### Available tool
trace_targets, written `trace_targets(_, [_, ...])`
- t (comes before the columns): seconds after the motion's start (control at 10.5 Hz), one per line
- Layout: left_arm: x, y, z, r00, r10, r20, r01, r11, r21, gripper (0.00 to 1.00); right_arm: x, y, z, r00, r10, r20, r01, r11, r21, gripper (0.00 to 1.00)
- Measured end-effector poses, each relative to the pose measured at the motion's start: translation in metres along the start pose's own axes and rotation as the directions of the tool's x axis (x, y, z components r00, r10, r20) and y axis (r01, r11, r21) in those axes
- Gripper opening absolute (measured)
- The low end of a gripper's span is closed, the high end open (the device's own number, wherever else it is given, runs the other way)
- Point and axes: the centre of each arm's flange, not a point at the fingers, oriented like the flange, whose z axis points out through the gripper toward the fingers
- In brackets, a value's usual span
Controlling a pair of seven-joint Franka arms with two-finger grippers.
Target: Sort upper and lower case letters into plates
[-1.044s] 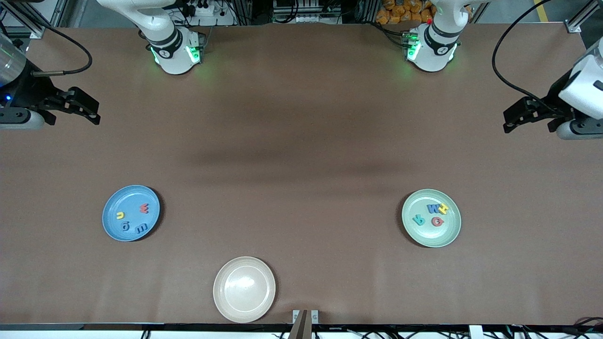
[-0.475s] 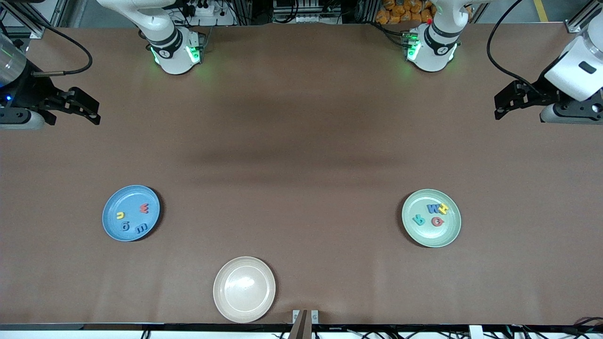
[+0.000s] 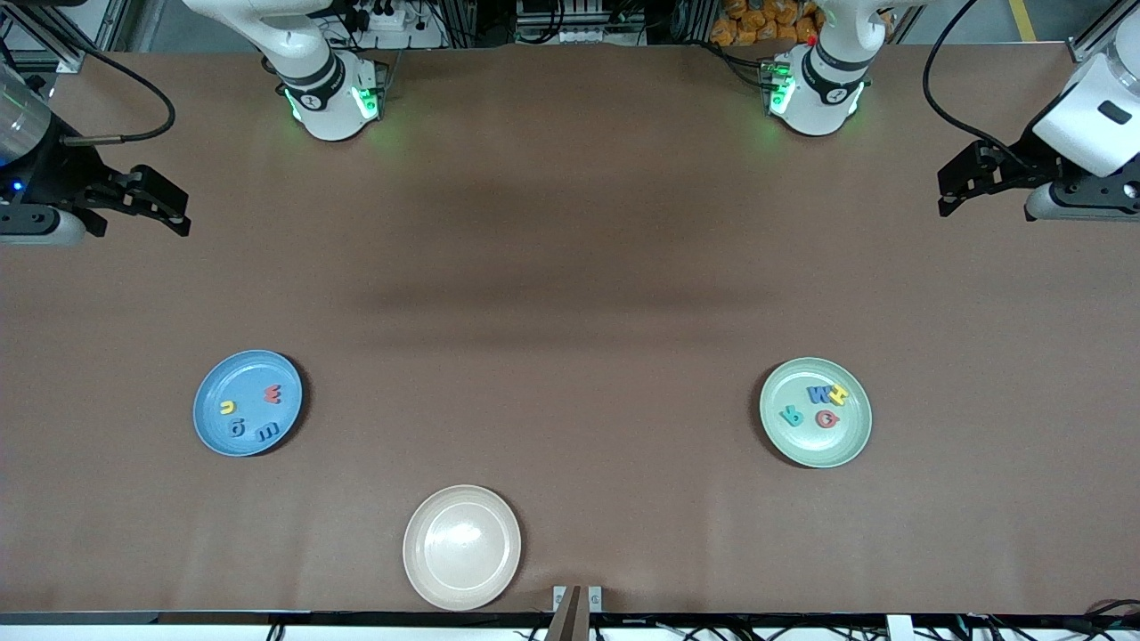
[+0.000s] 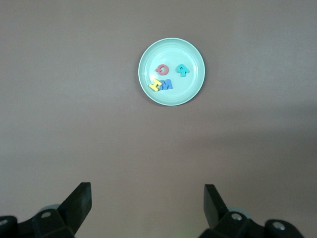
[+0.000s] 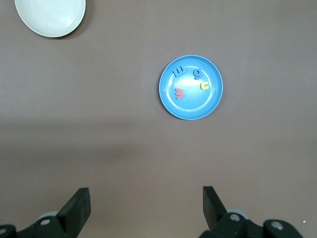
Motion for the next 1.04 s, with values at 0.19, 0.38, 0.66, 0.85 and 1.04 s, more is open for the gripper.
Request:
trace_targets(0.19, [0.000, -0.018, 0.000, 1.000, -0.024, 0.001, 0.024, 1.000, -0.003, 1.00, 0.000, 0.000, 0.001, 1.000, 0.000, 0.002, 0.000, 1.000, 0.000, 1.00])
trace_targets(0.38, [0.000, -0.020, 0.000, 1.000, -0.026, 0.001, 0.026, 1.000, -0.003, 1.00, 0.000, 0.000, 0.002, 1.000, 0.000, 0.003, 0.000, 1.000, 0.000, 1.00])
trace_targets(0.66, [0.000, -0.023, 0.000, 1.000, -0.030, 0.001, 0.030, 1.000, -0.005, 1.00, 0.000, 0.000, 0.002, 1.000, 0.000, 0.005, 0.000, 1.000, 0.000, 1.00])
trace_targets(0.85, [0.001, -0.026, 0.001, 0.999, -0.036, 0.002, 0.036, 0.999, -0.006, 1.00, 0.000, 0.000, 0.003, 1.000, 0.000, 0.006, 0.000, 1.000, -0.001, 1.00])
trace_targets(1.04, [0.001, -0.026, 0.004, 0.999, -0.036, 0.005, 0.036, 0.999, -0.006, 1.00, 0.000, 0.000, 0.003, 1.000, 0.000, 0.006, 0.000, 1.000, -0.001, 1.00])
